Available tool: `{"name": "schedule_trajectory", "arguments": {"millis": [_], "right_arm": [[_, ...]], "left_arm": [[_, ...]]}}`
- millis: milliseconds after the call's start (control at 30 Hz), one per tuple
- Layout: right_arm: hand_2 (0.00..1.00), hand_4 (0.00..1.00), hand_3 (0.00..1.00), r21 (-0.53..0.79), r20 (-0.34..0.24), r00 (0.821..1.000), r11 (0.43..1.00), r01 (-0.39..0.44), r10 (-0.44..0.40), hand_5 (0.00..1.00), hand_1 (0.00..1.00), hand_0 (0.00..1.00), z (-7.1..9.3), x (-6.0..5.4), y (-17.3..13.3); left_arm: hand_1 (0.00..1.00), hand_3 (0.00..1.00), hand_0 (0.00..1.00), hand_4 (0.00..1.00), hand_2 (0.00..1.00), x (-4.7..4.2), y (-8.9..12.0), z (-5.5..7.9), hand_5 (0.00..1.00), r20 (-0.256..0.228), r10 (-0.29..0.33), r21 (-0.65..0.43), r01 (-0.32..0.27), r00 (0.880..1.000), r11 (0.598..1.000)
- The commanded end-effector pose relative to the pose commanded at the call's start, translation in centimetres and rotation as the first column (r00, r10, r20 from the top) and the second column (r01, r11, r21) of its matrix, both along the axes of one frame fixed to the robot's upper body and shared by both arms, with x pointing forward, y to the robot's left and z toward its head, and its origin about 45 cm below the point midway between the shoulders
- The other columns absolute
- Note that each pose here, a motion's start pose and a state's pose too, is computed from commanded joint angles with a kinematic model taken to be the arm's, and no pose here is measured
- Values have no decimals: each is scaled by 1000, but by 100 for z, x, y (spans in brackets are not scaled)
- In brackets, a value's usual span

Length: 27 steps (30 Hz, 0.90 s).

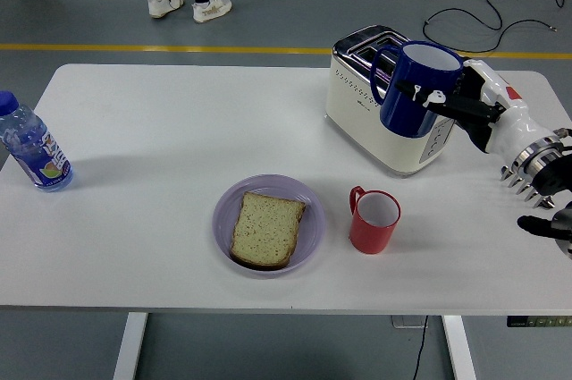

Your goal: Pick up the cup,pour liquid into bread,place the cup on the desk

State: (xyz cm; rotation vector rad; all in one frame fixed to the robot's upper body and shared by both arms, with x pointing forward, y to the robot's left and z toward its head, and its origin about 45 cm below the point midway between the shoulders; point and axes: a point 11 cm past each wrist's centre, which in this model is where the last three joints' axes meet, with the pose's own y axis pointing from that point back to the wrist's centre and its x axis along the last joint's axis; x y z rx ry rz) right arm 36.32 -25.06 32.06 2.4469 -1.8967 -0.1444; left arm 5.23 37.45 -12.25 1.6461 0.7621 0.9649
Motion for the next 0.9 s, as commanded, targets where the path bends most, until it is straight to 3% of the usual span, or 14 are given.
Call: {"name": "schedule_trajectory", "arguments": {"millis": [133, 367, 767, 900], "right_arm": [[500, 684, 535, 17, -1, 998, 998, 68, -68, 2, 323, 364, 9, -16, -239], [502, 680, 536, 58, 1, 980, 978, 198, -198, 2, 348, 375, -15, -86, -638], [501, 654, 538, 85, -22, 957, 953, 291, -291, 2, 334, 368, -212, -246, -921], [502, 647, 540, 78, 0, 948, 945, 319, -320, 2, 333, 365, -264, -285, -988]], "left_arm": [[696, 606, 656, 343, 712, 13, -13, -2, 923, 3, 2, -2, -2, 1000, 1000], [696, 606, 656, 343, 712, -55, -28, -14, 923, -11, -1, -6, 1, 1000, 1000], [694, 605, 656, 343, 712, -164, -36, -28, 923, -32, -7, -8, 6, 999, 1000], [694, 605, 656, 342, 712, -219, -36, -33, 924, -41, -7, -9, 6, 999, 1000]]}}
